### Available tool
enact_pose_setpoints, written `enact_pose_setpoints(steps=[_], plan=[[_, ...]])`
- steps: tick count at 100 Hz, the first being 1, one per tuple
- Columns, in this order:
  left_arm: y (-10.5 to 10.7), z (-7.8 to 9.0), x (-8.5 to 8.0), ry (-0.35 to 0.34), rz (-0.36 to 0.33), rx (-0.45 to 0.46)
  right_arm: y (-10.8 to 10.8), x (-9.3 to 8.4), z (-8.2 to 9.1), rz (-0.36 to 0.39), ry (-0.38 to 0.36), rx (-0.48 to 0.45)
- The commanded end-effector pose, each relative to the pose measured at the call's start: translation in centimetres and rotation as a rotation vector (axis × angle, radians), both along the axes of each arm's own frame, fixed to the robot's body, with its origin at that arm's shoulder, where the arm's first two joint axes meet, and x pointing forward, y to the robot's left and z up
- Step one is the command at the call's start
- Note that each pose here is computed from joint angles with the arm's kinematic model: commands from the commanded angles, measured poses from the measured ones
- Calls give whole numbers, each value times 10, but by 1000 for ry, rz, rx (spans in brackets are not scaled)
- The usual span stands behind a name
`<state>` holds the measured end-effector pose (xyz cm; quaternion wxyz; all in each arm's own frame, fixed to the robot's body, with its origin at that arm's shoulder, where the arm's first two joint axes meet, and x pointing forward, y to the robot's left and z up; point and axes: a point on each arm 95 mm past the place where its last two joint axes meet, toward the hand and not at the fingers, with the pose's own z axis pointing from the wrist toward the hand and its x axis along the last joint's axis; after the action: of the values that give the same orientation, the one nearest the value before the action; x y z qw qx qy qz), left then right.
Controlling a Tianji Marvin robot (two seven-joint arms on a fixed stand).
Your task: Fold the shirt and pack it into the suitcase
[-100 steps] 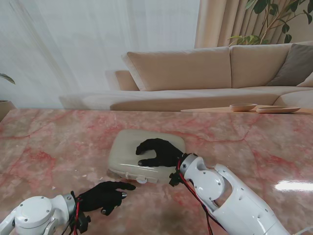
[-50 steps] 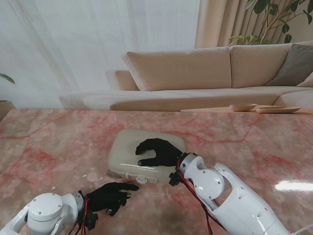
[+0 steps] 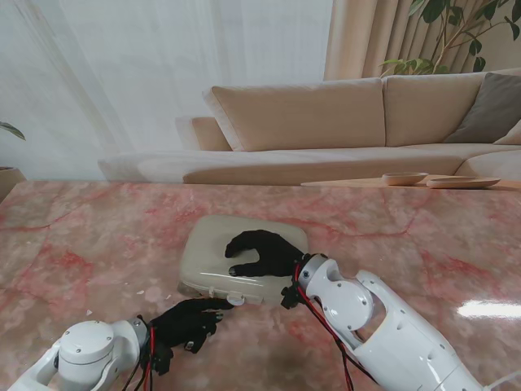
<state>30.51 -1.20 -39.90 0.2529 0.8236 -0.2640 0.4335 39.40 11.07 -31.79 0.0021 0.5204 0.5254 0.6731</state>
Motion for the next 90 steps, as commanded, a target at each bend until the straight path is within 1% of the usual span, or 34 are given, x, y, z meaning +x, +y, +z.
enact_pose_setpoints(steps=[1, 55, 74, 90], plan=[[-2, -9, -4, 30, 4, 5, -16, -20, -59, -7, 158, -103], [-7, -12, -4, 41, 29, -22, -16, -20, -62, 3, 169, -108], [-7, -12, -5, 29, 36, -35, -16, -20, -63, 5, 170, -110], [-5, -12, -7, 16, 21, -63, -16, -20, -63, 6, 171, -111]])
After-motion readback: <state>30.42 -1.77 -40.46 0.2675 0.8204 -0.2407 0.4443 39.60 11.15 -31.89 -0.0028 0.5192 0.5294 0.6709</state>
